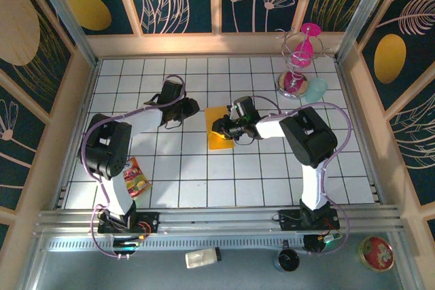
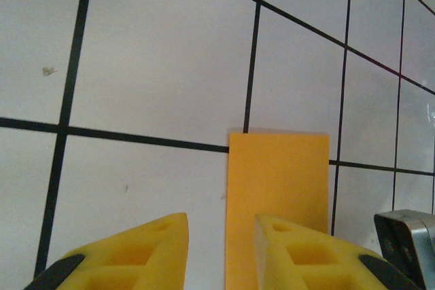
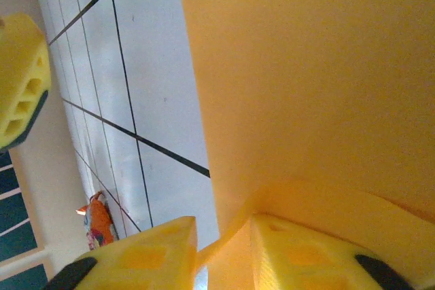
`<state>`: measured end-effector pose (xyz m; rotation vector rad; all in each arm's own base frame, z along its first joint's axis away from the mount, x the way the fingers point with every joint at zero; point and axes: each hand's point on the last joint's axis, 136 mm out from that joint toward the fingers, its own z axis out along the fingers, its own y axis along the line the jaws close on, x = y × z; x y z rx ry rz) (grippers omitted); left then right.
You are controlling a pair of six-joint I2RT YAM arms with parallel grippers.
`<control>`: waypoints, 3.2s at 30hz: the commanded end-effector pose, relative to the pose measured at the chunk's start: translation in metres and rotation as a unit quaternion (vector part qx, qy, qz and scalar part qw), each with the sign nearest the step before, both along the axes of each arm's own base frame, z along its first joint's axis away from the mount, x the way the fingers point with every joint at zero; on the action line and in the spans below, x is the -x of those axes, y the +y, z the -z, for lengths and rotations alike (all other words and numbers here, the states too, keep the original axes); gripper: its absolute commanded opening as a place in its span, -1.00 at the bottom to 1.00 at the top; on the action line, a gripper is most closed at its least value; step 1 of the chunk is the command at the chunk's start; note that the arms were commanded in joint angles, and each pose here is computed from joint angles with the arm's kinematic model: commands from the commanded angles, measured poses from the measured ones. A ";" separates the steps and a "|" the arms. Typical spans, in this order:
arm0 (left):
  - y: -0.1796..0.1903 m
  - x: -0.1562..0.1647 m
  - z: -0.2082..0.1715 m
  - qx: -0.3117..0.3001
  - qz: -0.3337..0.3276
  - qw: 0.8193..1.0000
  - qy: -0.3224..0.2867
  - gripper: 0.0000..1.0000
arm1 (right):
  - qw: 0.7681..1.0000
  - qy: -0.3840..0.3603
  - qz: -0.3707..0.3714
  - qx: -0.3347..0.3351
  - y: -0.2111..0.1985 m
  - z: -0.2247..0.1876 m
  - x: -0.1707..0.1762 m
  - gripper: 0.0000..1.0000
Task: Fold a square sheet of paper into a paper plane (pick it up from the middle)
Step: Fold the triangle a second time at the center of the table.
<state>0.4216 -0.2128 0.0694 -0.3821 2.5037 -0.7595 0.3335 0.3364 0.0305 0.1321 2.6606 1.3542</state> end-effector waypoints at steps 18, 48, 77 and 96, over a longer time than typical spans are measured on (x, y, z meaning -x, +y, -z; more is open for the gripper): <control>-0.044 0.049 -0.004 0.060 0.065 0.996 0.031 -0.72 | 0.998 0.020 0.011 0.066 -0.023 0.039 0.016 -0.61; -0.069 0.061 0.051 0.020 0.082 0.993 0.087 -1.00 | 0.997 0.023 0.011 0.070 -0.020 0.041 0.016 -1.00; -0.059 0.069 0.068 -0.016 0.088 0.991 0.104 -1.00 | 0.996 -0.021 0.028 0.087 -0.031 0.021 -0.016 -1.00; -0.082 0.072 -0.012 0.020 0.130 0.991 0.040 -0.86 | 0.993 0.040 0.065 0.086 -0.055 0.044 -0.003 -1.00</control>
